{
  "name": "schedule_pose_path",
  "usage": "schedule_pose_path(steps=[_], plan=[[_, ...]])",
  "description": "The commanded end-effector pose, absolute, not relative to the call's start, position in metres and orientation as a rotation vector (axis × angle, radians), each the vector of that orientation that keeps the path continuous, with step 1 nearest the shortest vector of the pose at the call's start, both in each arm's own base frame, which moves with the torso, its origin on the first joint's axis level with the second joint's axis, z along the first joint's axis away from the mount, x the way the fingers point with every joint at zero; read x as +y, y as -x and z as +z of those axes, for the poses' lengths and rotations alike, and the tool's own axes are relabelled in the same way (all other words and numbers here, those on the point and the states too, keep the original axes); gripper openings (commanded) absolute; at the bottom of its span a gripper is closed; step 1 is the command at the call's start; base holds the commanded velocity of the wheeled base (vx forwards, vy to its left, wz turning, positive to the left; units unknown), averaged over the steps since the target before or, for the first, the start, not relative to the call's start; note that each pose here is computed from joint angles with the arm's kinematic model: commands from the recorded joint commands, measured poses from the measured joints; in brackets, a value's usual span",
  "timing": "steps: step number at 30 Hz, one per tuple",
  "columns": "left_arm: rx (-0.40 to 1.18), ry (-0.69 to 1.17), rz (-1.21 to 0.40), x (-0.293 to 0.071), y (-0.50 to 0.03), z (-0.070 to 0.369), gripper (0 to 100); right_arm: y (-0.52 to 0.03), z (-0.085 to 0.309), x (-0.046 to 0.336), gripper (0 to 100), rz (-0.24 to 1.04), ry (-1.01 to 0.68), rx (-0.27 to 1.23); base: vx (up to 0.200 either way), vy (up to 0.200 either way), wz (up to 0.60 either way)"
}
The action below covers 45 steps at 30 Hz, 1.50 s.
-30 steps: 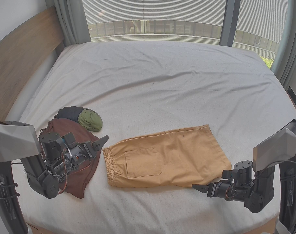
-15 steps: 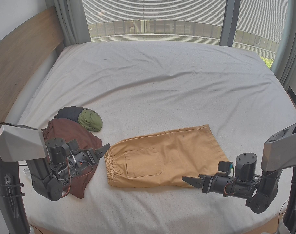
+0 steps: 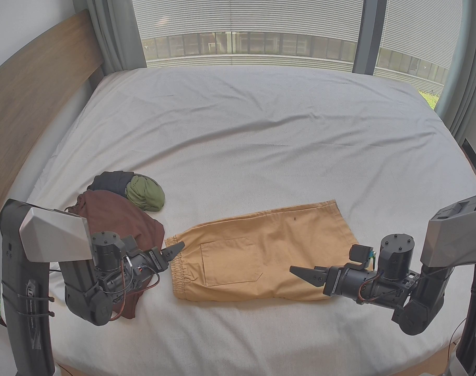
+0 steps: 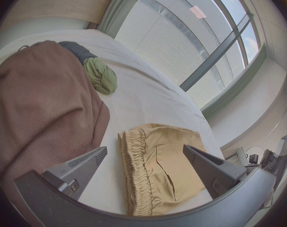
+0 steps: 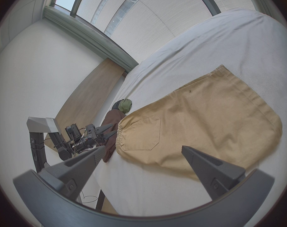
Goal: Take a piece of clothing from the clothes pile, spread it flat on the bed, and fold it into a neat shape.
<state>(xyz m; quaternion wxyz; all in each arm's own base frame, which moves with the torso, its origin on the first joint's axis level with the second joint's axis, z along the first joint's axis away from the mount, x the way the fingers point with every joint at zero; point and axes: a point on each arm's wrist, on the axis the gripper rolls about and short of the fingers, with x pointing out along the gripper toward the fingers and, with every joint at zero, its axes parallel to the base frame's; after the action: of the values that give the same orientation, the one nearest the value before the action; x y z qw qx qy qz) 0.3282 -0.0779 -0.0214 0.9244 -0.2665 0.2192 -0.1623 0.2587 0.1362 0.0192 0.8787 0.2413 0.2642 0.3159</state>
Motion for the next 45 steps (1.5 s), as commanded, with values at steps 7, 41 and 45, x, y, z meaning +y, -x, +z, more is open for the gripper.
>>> schedule_pose_path(steps=[7, 41, 45], plan=[[0.519, 0.566, -0.328, -0.086, -0.335, -0.056, 100, -0.262, 0.018, 0.131, 100, 0.642, -0.509, 0.549, 0.000, 0.000, 0.00], [0.538, 0.682, -0.387, -0.129, -0.346, -0.072, 100, -0.263, 0.010, 0.134, 100, 0.640, -0.505, 0.573, 0.000, 0.000, 0.00], [0.539, 0.681, -0.389, -0.130, -0.346, -0.072, 100, -0.264, 0.009, 0.134, 100, 0.640, -0.503, 0.572, 0.000, 0.000, 0.00]])
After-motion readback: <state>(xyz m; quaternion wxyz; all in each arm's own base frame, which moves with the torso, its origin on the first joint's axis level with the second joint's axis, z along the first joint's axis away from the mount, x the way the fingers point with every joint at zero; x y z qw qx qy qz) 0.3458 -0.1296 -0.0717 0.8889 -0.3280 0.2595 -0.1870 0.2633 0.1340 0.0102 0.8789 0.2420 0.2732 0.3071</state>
